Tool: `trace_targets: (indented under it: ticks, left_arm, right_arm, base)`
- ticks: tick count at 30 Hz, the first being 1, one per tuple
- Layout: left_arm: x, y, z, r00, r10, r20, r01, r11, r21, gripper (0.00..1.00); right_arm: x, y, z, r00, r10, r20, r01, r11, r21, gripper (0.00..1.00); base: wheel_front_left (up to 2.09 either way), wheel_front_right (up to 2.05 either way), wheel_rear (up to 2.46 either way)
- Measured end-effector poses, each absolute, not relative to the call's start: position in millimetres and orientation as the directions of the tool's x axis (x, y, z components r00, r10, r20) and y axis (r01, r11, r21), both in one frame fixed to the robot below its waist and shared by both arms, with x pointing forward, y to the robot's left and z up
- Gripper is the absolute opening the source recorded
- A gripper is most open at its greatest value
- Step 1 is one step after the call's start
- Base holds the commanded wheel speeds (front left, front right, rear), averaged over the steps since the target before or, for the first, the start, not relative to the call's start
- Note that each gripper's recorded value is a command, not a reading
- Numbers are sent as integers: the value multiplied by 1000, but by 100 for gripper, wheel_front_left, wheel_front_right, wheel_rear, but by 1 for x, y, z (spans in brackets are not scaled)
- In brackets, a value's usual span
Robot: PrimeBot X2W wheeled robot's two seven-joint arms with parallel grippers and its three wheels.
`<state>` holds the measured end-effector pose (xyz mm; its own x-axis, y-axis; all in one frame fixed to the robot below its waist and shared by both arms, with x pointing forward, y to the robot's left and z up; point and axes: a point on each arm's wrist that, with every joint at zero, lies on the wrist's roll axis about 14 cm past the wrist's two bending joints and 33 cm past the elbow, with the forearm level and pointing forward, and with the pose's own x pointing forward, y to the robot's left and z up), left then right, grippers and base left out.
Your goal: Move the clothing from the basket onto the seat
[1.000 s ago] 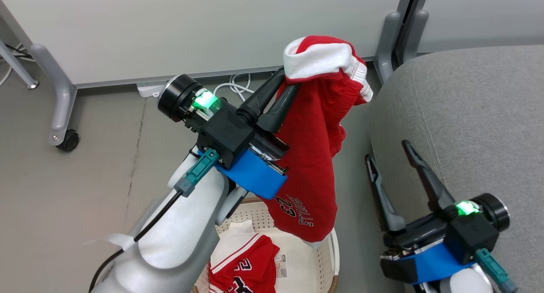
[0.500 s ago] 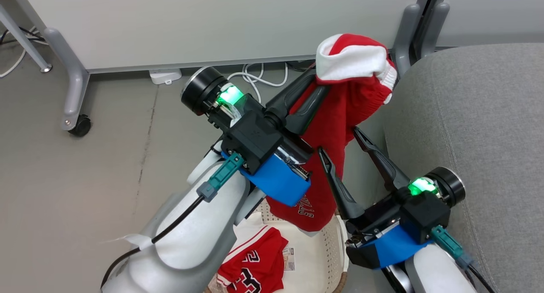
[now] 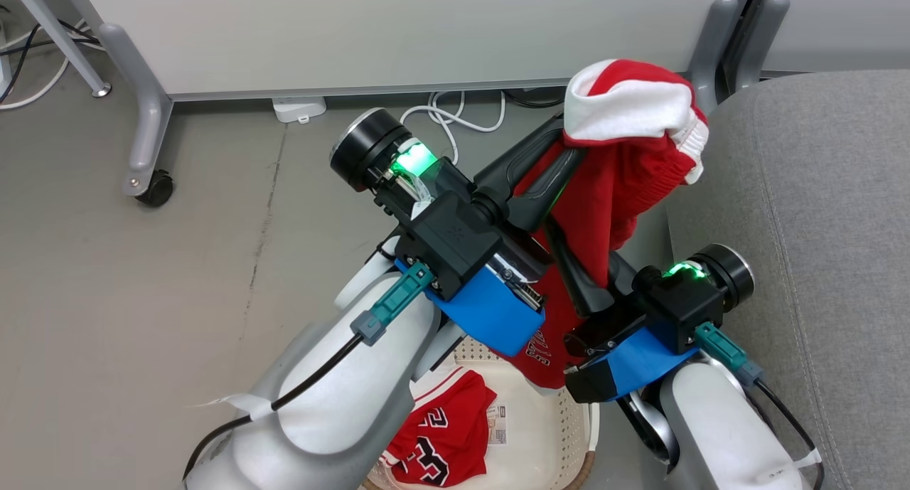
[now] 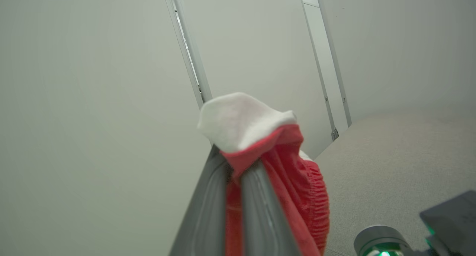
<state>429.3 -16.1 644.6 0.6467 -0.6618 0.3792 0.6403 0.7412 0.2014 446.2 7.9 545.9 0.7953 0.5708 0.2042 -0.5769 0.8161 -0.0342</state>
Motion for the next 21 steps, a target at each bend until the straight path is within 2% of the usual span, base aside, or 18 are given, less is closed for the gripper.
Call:
trace_targets:
  ticks: [21]
  left_arm:
    - [432,-16,641,656,-656,374,637,746,192,0]
  right_arm:
    - [445,7,546,797,569,205,-577,816,-24,0]
  base:
    - [0,0,0]
